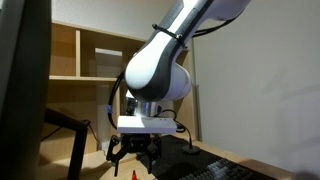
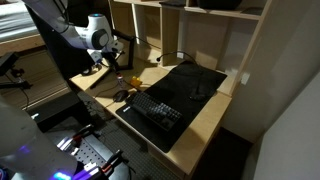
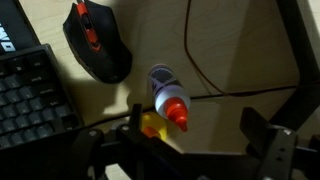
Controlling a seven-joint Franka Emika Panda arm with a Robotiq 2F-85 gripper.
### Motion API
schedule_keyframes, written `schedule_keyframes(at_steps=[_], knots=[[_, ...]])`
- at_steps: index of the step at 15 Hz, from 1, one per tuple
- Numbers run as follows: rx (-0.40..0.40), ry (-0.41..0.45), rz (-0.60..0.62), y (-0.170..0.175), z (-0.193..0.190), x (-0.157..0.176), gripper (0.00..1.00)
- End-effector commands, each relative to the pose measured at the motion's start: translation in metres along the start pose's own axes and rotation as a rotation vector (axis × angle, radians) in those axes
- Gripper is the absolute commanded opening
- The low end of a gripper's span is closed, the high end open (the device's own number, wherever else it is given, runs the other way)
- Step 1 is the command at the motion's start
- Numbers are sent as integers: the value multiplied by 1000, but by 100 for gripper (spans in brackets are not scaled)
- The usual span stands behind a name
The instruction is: Move the white bottle to the right edge of the table
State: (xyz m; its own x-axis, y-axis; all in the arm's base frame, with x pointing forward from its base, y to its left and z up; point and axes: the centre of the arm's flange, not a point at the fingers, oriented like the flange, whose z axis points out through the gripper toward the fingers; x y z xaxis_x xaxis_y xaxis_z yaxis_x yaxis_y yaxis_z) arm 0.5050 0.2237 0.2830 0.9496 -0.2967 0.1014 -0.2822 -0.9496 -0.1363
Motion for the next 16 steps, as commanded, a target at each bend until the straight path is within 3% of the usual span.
schedule_keyframes(at_steps=[1,6,7,11,16], knots=[[-17,-5,12,-2,16,1,100],[-60,6,45,1,43,-3,100],[-53,-17,31,6,29,-5,100],[-60,-12,42,7,37,-6,100],[-118,78,59,10,44,0,100]])
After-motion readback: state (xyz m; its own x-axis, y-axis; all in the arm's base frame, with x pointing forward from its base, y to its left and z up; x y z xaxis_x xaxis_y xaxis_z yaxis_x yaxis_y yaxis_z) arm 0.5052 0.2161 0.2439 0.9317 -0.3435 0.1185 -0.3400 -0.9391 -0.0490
